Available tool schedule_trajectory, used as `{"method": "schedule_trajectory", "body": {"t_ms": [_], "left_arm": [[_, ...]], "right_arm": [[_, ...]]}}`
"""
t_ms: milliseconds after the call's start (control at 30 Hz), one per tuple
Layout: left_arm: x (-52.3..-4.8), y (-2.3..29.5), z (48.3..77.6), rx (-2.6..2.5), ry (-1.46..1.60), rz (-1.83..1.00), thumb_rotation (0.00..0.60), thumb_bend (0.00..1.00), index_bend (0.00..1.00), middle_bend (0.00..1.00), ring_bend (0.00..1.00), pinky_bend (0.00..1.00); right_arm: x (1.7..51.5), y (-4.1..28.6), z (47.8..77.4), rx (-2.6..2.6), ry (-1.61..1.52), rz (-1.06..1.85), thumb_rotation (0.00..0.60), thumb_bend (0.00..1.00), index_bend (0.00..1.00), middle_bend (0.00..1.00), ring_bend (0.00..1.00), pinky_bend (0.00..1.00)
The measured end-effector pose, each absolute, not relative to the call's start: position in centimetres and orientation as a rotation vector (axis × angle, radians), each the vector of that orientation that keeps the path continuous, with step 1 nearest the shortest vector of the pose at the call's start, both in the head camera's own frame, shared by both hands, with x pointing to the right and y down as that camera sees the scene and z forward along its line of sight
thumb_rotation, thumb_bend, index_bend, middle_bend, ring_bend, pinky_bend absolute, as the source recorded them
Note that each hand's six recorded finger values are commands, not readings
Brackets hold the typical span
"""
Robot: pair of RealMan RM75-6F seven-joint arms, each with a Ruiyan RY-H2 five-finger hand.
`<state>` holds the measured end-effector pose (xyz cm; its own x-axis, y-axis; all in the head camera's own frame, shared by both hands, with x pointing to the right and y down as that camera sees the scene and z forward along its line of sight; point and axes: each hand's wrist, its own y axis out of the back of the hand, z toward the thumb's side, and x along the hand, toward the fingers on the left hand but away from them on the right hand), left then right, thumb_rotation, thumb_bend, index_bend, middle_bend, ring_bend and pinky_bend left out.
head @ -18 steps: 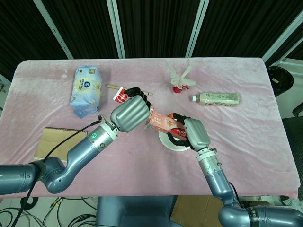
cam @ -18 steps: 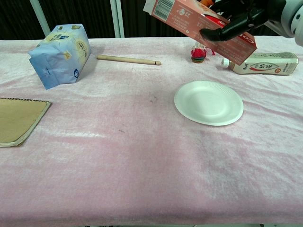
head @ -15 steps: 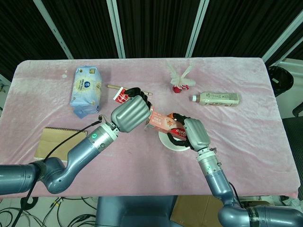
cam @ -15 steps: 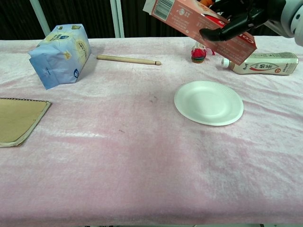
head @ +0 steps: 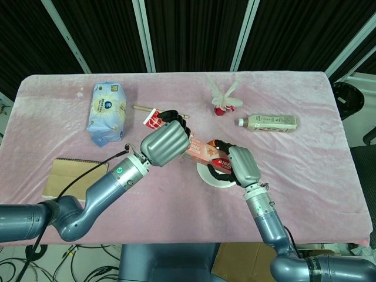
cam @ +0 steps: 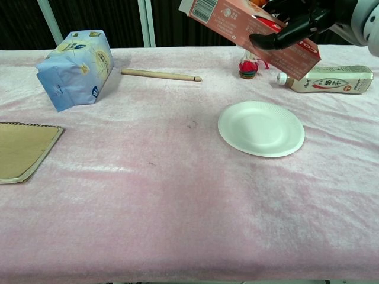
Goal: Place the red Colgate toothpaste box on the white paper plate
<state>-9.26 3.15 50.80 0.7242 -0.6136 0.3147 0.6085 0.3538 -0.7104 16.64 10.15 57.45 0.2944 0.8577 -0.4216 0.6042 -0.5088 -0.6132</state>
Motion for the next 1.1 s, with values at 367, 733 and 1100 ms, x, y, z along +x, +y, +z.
{"method": "schedule_trajectory", "body": {"t_ms": [367,733,1100], "left_arm": [[-8.7,3.3,50.6,-0.892,-0.002,-0.775,0.600,0.37,0.54,0.66,0.53,0.58],[-6.7,3.9,49.4,-0.807,-0.026,-0.670,0.600,0.22,0.27,0.30,0.29,0.38],[-3.6,4.4,46.7,-0.742,0.051,-0.549,0.600,0.07,0.06,0.02,0.08,0.18]], "right_arm": [[16.5,10.0,57.2,-2.239,-1.331,1.038,0.600,0.47,0.53,0.51,0.46,0.40],[16.3,9.5,57.0,-2.266,-1.435,1.002,0.600,0.47,0.53,0.51,0.46,0.40],[17.3,8.1,55.8,-2.273,-1.745,0.840,0.600,0.47,0.53,0.51,0.46,0.40]]}}
